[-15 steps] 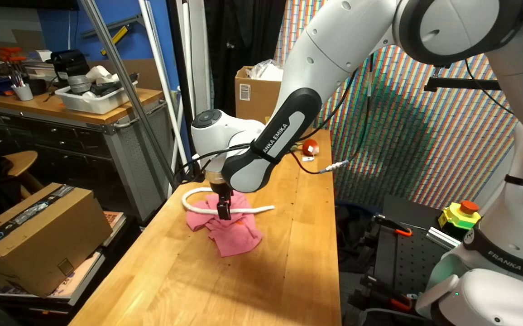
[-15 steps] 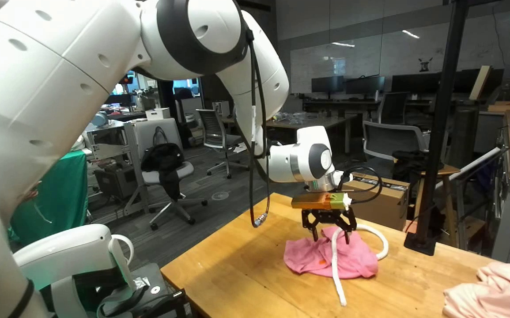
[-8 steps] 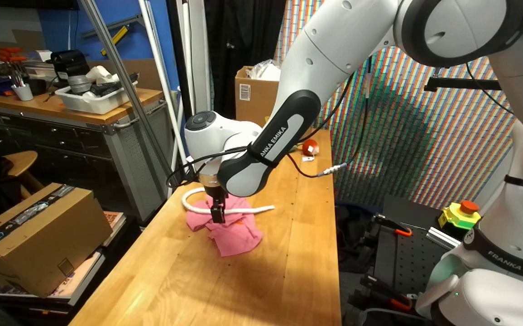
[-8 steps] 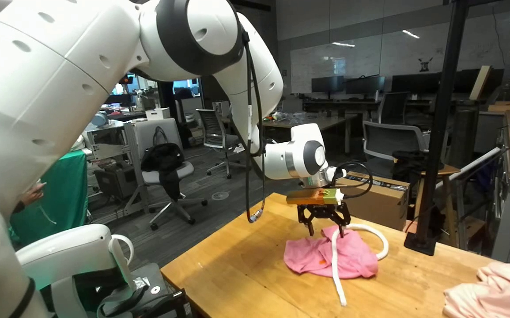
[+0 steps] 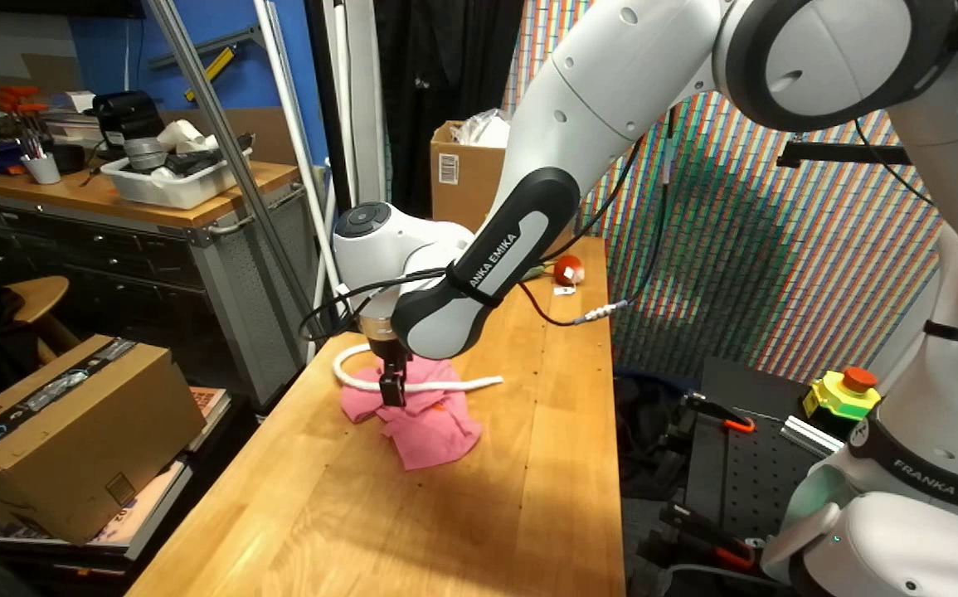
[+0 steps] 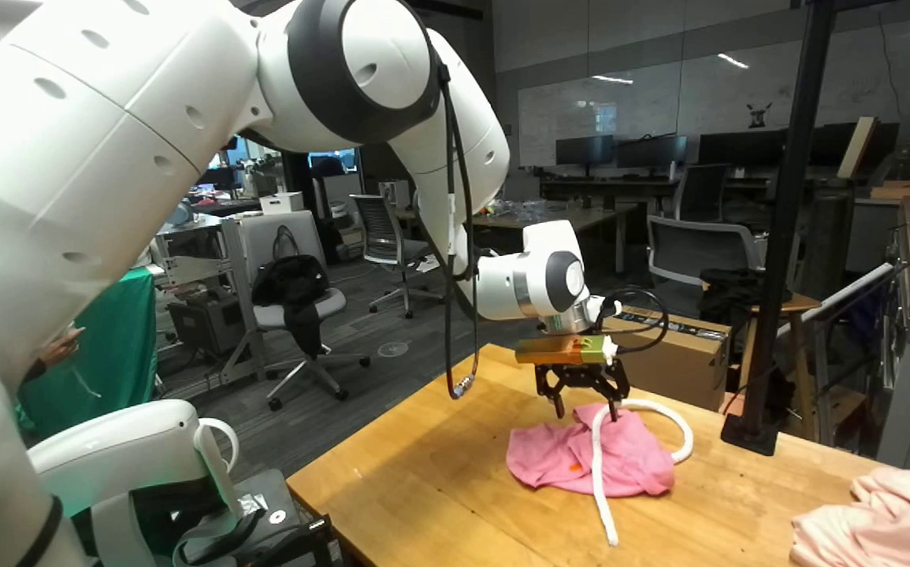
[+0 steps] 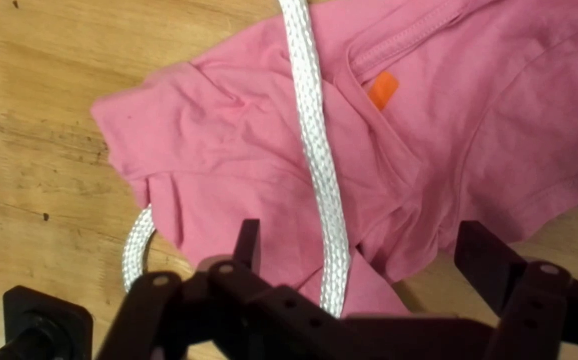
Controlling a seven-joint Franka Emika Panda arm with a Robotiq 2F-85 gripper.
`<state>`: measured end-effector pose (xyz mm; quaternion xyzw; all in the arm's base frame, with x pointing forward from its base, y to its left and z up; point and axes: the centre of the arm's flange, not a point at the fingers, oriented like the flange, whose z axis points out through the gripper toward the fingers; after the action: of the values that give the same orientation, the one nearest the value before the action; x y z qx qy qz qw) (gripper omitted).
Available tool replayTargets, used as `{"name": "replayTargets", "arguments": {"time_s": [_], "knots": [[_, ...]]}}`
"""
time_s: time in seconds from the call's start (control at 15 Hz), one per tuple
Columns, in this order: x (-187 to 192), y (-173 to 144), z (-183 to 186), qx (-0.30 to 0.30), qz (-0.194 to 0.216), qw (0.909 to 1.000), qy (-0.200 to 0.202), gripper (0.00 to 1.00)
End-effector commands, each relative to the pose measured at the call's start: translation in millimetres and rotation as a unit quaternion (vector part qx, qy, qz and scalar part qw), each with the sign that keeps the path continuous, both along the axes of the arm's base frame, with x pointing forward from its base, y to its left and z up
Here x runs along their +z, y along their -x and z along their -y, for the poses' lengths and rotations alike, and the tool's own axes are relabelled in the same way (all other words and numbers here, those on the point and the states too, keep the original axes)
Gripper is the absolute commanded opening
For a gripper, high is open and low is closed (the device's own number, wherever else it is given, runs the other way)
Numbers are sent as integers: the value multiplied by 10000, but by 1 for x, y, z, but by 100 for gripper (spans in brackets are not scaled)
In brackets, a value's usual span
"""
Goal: Move all the objects in the middle of the table to the right
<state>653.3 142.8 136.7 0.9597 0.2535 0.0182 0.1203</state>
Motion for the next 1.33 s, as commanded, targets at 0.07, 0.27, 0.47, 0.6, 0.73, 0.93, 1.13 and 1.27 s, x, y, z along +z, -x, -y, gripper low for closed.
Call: {"name": "replayTargets", "arguments": {"time_s": [0.07, 0.27, 0.47, 0.6, 0.73, 0.93, 1.13, 1.27], "knots": [[-8, -8, -4, -5, 39, 9999, -93, 100], [-14, -8, -2, -17, -19, 10000, -79, 100], [-22, -10, 3, -59, -59, 9999, -63, 100], [-24, -13, 7, -103, -72, 9999, -69, 100], [-26, -15, 10, -138, -77, 9998, -73, 100], [-28, -18, 16, -169, -73, 9998, -62, 74], [-28, -21, 21, -213, -69, 9997, -71, 51], [-26, -22, 24, -245, -72, 9996, -84, 35]]}}
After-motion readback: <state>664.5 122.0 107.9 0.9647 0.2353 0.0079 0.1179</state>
